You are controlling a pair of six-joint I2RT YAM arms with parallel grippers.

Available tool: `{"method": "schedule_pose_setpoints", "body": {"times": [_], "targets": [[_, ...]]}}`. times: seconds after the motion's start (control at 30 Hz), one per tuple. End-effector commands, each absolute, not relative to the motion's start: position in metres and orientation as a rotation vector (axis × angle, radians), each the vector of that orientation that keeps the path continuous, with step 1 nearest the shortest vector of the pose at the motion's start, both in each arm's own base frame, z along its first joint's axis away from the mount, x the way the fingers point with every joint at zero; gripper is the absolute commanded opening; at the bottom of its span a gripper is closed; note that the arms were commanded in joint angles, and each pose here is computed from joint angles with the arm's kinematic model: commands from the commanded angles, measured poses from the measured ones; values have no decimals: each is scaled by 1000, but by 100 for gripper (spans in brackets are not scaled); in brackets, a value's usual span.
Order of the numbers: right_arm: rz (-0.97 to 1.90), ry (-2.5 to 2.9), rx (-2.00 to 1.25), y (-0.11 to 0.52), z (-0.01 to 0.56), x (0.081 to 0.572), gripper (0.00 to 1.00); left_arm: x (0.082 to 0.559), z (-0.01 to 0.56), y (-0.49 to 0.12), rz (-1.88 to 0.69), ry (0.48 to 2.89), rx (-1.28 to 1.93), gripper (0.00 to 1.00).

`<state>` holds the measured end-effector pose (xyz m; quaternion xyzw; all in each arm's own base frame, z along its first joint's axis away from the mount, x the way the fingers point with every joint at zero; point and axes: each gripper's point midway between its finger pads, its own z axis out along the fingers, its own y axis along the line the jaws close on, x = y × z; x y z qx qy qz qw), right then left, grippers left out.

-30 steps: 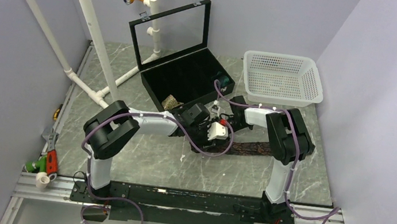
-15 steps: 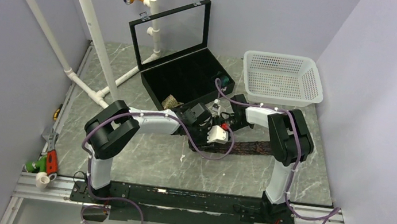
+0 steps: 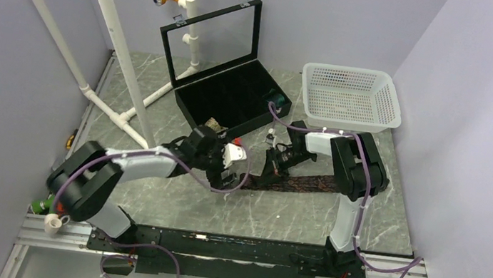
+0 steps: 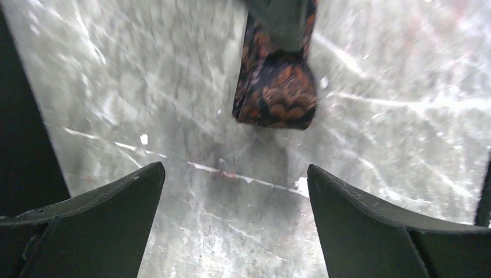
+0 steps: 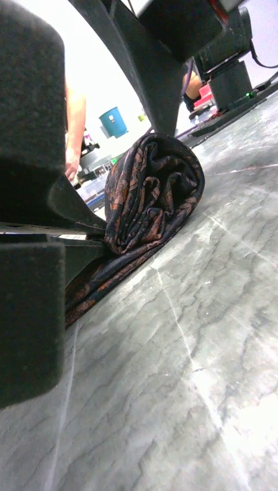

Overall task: Roll the ties
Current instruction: Place the tie at the center of the board.

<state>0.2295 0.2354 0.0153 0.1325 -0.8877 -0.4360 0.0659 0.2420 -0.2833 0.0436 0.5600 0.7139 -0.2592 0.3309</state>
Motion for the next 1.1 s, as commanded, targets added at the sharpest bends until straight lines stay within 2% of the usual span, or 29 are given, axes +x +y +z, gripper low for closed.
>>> {"method": "schedule_pose_setpoints", "body": {"times": [0.0, 0.07, 0.13, 0.17, 0.23, 0.4, 0.6, 0.87, 1.0, 1.07], "targets": [[-1057, -2769, 451, 210, -25, 226, 0, 245, 134, -315, -791, 1480, 1260, 99], [-1054, -2766, 455, 210, -25, 227, 0, 243, 143, -314, -805, 1486, 1224, 100], [-1063, -2762, 463, 211, -25, 227, 0, 251, 133, -315, -838, 1610, 1156, 99], [-1065, -2760, 466, 211, -26, 228, 0, 245, 127, -318, -912, 1625, 1217, 99], [-1075, -2750, 466, 213, -25, 229, 0, 235, 124, -322, -1032, 1554, 1315, 99], [-1123, -2726, 493, 217, -21, 234, 0, 221, 111, -327, -925, 1328, 1307, 99], [-1102, -2708, 501, 214, -25, 230, 0, 226, 85, -332, -903, 1314, 1320, 99], [-1073, -2708, 504, 211, -29, 229, 0, 228, 60, -341, -911, 1289, 1373, 68], [-1070, -2706, 502, 211, -30, 228, 0, 221, 70, -351, -939, 1245, 1393, 48], [-1077, -2698, 495, 212, -30, 228, 0, 223, 80, -357, -944, 1241, 1373, 45]]}}
